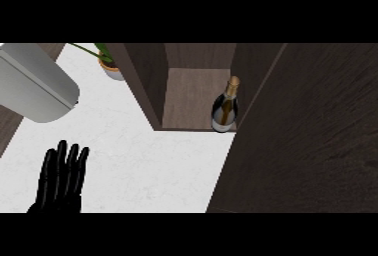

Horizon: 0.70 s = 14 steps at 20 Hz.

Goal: Pick up the wine, place it into the cabinet and close the cabinet

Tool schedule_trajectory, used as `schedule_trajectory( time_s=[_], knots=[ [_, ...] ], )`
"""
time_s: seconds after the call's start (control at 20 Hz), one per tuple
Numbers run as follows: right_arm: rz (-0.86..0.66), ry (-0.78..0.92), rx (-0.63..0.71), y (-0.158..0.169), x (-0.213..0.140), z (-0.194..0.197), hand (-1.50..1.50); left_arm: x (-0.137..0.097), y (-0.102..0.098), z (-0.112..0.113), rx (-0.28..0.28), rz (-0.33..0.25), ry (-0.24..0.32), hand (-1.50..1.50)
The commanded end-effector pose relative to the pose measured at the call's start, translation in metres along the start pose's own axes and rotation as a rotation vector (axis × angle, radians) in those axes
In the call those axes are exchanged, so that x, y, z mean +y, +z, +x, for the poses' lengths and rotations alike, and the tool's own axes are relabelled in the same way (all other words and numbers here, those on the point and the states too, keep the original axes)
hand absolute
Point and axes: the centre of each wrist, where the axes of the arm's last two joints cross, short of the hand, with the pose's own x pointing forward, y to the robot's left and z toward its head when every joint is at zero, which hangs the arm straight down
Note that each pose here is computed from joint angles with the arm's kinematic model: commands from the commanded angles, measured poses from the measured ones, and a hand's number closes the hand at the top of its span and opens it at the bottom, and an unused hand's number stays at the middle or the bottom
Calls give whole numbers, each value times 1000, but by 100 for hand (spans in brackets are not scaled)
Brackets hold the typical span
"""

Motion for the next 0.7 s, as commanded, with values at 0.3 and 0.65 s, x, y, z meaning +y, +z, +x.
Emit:
schedule_trajectory(
  time_s=[0.3, 0.65],
  knots=[
    [149, -76, -115, -40, 38, 26, 150, 43, 3, 26, 2, -16, 13, -150],
    [83, -62, -119, -74, 55, 33, 150, 76, 6, 36, -18, -7, 11, -150]
  ],
)
